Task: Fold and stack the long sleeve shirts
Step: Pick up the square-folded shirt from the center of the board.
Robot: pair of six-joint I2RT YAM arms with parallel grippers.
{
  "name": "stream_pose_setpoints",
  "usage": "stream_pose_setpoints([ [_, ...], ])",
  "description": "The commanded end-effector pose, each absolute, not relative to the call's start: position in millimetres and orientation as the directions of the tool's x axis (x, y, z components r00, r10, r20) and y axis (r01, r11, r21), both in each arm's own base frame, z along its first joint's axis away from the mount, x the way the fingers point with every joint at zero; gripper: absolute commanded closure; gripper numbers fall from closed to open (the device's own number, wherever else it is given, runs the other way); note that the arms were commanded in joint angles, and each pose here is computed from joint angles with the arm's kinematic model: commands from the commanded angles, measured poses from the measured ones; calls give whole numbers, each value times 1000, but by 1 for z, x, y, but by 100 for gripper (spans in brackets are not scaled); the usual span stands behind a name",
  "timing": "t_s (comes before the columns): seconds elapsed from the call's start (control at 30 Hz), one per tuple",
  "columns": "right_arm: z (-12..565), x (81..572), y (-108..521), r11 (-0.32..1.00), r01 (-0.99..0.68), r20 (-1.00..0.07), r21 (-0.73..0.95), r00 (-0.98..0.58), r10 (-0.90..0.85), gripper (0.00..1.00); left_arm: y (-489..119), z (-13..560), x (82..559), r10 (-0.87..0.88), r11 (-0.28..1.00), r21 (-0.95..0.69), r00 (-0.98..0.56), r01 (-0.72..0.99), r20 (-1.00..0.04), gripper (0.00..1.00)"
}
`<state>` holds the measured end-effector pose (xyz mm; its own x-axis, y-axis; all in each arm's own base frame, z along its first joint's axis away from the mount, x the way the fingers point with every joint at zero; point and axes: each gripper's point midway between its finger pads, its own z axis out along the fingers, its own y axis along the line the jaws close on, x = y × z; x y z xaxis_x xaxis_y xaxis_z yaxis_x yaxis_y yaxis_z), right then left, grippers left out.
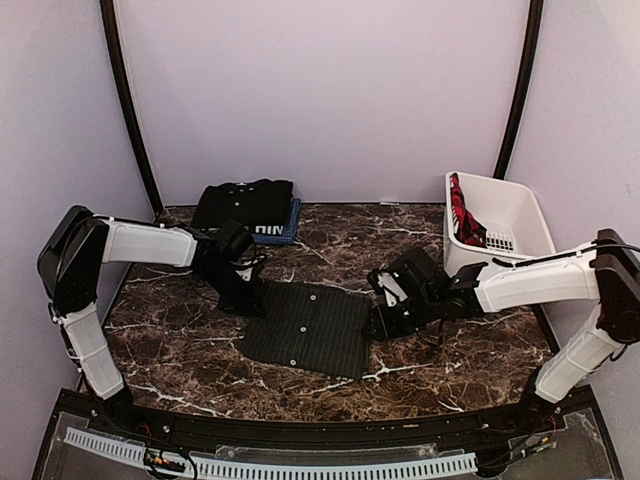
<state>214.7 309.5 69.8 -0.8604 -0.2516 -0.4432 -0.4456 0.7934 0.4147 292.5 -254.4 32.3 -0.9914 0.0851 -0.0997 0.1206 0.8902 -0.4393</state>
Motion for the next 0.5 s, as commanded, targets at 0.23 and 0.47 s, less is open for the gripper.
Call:
stream_pose_setpoints([
  [0.23,68,245,337,793,-473,-471,383,-839,-273,68,-235,101,293,94,893,-415,-974,174,-205,100],
  [0.47,54,247,358,795,-502,-446,342,-831,-333,79,-229,129,297,93,889,-415,-964,194,-251,100],
])
